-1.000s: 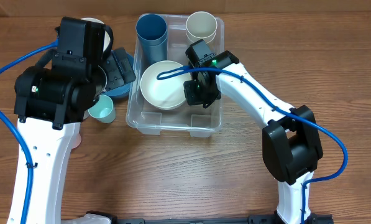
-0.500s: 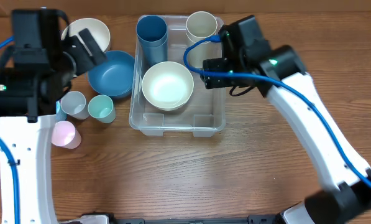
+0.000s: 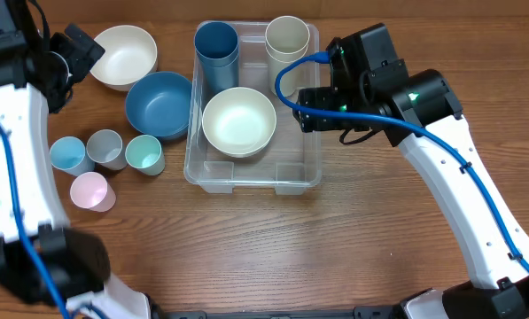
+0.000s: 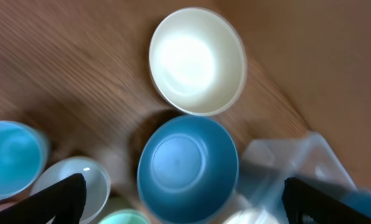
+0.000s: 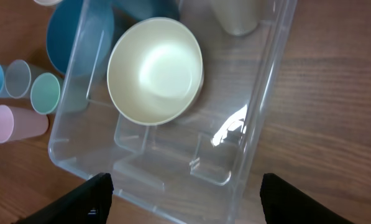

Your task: Pack container

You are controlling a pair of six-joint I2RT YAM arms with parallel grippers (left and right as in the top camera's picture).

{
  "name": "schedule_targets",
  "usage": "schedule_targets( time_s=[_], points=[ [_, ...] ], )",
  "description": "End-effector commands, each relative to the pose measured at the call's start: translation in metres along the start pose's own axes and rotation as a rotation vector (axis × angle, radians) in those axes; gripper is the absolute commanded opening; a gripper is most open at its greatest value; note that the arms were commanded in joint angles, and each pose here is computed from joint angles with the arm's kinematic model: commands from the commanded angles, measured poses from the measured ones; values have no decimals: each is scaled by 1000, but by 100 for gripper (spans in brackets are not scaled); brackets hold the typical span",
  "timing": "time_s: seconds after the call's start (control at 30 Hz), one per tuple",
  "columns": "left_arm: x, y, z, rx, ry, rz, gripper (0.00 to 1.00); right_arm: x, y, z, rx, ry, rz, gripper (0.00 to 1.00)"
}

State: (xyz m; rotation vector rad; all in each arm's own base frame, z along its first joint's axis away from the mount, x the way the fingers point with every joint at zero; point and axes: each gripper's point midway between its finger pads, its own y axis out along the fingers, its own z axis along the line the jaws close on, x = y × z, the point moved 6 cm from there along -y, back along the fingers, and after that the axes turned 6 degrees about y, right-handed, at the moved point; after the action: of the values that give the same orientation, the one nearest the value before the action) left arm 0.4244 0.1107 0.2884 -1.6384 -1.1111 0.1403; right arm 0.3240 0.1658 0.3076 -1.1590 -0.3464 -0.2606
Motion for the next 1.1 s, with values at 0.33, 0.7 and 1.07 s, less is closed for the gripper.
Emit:
schedule_targets(
  time_s=[0.33,0.7,1.07],
  points=[
    [16,182,48,-141,-209,150,87,-5,-8,-1,-2,12,23,77],
    [6,214,47,-146,-175,151,66,-5,-8,-1,-1,15,23,72],
    [0,216,48,-120,-151,163,33,-8,-8,-2,-7,18,37,69]
  ],
)
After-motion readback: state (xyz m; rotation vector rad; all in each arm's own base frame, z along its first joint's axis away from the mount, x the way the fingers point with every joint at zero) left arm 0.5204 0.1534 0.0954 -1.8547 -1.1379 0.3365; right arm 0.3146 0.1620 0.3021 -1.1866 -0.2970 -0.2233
